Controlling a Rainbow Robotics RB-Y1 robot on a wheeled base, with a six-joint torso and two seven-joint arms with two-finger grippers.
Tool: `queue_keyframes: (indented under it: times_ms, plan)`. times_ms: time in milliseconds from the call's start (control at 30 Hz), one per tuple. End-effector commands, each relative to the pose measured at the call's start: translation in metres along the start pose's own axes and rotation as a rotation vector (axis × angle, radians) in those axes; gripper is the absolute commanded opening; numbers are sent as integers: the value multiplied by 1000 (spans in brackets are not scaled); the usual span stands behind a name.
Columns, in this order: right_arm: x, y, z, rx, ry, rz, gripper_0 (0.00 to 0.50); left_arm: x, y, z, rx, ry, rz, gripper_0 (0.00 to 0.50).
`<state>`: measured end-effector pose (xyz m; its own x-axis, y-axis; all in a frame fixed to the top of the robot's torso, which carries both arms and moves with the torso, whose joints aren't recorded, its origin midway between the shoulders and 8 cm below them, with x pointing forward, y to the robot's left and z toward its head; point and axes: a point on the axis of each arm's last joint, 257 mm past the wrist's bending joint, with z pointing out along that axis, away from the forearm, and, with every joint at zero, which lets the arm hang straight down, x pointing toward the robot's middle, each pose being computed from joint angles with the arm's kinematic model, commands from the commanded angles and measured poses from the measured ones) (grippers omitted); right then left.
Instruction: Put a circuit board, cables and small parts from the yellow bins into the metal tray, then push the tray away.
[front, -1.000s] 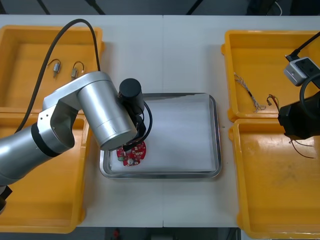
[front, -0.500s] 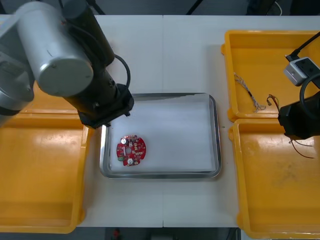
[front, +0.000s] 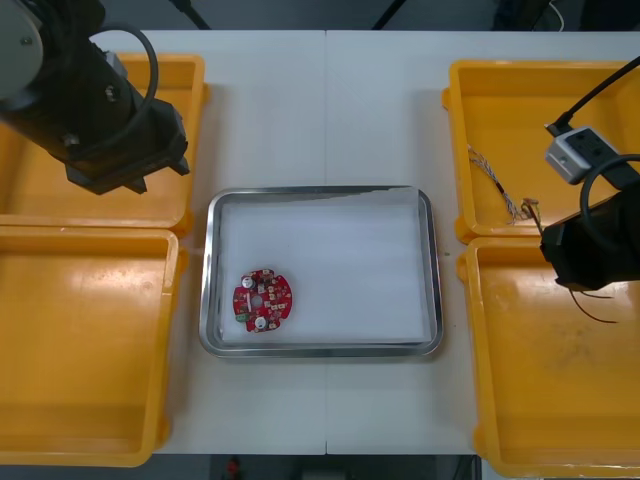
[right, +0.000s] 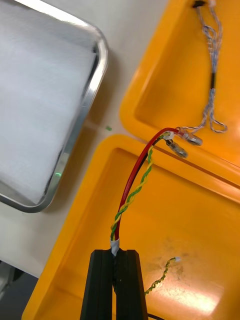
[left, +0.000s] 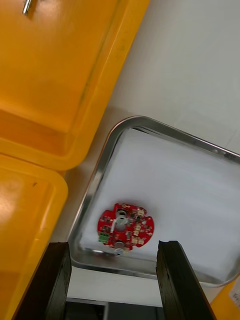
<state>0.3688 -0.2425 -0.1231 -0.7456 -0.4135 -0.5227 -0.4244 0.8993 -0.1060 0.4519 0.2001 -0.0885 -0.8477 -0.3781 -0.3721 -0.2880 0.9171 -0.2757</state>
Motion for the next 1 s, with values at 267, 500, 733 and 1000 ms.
queue_keyframes:
  times_ms: [267,500,733,1000]
  plan:
    - [-10,74,12,-32,57,-417,0,-78,26,-45,1,-73,69,500]
    - [-4,108,30,-22,127,-655,0,-118,40,-42,-6,-120,58,500]
    - [-19,145,57,-41,130,-866,0,-153,58,-36,-19,-179,84,500]
    - [-42,178,83,-125,103,-1029,0,-196,77,-36,-39,-301,48,500]
